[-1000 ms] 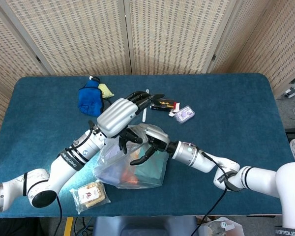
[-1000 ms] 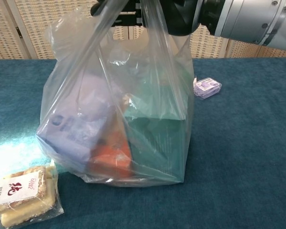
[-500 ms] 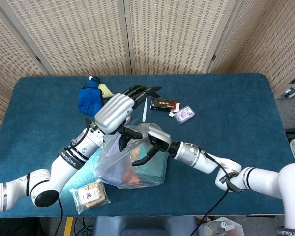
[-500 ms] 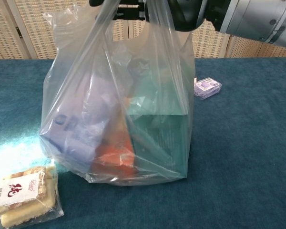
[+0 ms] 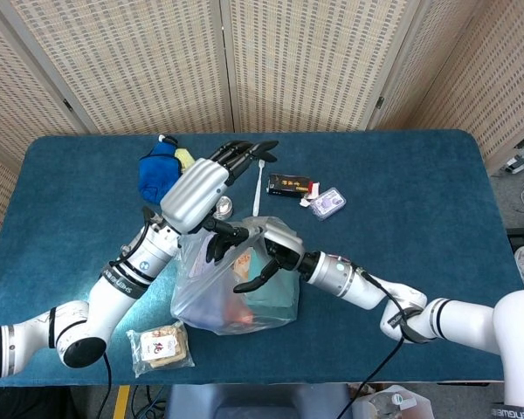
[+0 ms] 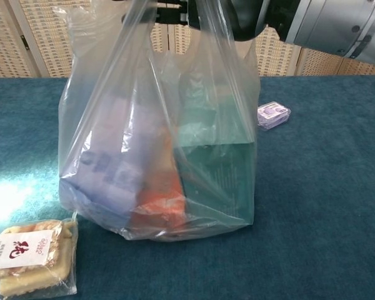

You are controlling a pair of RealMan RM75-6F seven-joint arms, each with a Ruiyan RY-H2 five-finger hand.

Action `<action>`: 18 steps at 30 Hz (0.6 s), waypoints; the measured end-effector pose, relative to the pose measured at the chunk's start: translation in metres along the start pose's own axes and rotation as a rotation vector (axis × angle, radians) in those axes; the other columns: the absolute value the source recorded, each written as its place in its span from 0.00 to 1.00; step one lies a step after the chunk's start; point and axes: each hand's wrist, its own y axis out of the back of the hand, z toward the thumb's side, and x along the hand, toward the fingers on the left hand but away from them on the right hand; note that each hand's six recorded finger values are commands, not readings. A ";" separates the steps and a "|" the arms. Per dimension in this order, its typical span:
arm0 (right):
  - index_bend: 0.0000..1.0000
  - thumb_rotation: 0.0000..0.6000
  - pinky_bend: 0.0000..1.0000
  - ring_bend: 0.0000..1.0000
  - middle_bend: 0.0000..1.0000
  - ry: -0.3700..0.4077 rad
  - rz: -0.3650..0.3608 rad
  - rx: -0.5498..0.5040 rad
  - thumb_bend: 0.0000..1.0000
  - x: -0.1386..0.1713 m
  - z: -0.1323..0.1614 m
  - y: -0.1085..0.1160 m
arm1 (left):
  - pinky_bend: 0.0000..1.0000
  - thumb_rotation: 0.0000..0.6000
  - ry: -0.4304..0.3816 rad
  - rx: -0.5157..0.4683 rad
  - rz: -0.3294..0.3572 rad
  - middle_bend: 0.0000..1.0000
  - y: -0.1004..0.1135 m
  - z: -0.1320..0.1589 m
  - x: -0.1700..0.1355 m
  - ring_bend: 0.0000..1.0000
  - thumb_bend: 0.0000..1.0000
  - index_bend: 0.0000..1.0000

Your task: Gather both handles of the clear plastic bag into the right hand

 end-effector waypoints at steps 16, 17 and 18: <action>0.58 1.00 0.66 0.62 0.66 -0.017 0.009 -0.003 0.00 0.003 -0.001 0.000 | 0.07 1.00 0.033 -0.016 -0.003 0.20 0.003 -0.008 0.000 0.12 0.10 0.00; 0.59 1.00 0.67 0.63 0.67 -0.018 0.008 -0.003 0.00 0.003 -0.001 0.000 | 0.07 1.00 0.036 -0.016 -0.004 0.20 0.003 -0.009 0.000 0.12 0.10 0.00; 0.60 1.00 0.68 0.64 0.68 -0.019 0.007 -0.004 0.00 0.003 -0.001 0.001 | 0.07 1.00 0.039 -0.018 -0.005 0.20 0.003 -0.010 0.001 0.12 0.10 0.00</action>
